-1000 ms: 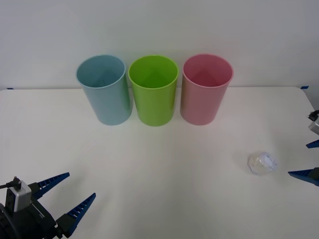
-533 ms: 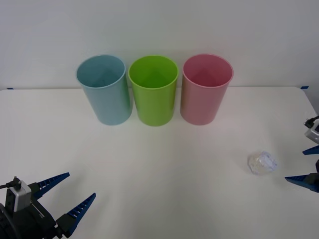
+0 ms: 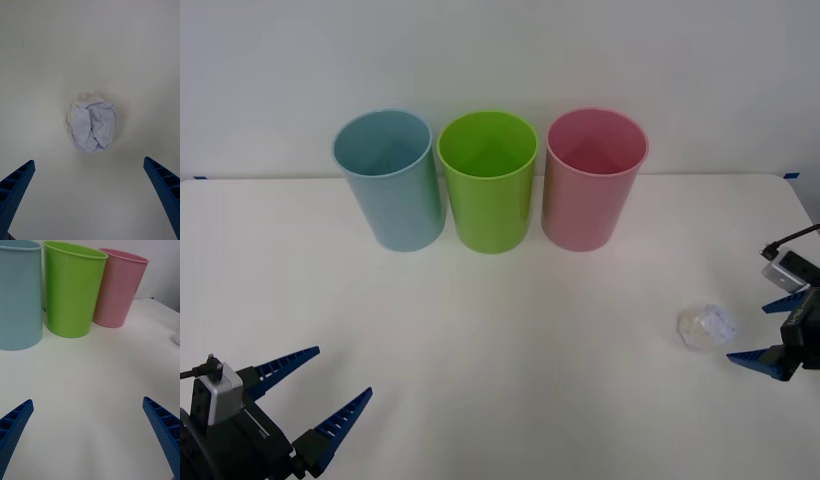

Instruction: Put cans in the blue bin and PET bottles in the pink bin and trash in the green bin.

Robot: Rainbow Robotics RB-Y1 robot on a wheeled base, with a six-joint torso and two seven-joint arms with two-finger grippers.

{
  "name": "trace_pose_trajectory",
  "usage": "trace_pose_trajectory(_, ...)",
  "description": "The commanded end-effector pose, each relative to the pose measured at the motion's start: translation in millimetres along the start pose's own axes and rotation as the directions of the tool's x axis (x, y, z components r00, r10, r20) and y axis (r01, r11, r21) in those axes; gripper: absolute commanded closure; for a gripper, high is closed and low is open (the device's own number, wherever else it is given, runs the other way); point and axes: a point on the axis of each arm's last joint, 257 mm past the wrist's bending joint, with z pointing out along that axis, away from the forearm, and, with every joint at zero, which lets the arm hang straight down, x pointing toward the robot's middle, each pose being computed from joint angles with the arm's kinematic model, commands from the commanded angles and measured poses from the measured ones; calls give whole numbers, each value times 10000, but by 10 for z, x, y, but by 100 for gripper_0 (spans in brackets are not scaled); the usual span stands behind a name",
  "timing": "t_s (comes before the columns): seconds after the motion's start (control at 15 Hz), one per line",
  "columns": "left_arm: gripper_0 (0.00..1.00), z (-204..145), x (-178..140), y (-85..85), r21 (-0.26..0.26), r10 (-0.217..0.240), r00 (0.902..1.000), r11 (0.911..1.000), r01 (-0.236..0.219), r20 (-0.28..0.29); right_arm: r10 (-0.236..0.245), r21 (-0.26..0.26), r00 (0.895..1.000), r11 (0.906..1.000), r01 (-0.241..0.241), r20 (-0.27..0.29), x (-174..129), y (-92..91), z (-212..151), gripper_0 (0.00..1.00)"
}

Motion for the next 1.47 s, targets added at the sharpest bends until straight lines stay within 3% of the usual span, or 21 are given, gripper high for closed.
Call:
trace_pose_trajectory(0.07, 0, 0, 0, 0, 0, 0, 10000, 10000, 0, 0, 78, -6, 10000, 10000, -78, -57, -51, -34, 125, 0)
trace_pose_trajectory(0.6, 0, 0, 0, 0, 0, 0, 10000, 10000, 0, 0, 89, -320, 9990, 9994, -103, -439, -46, 13, 404, 0)
trace_pose_trajectory(1.47, 0, 0, 0, 0, 0, 0, 10000, 10000, 0, 0, 136, -258, 9993, 9996, -145, -339, -203, -101, 766, 0)
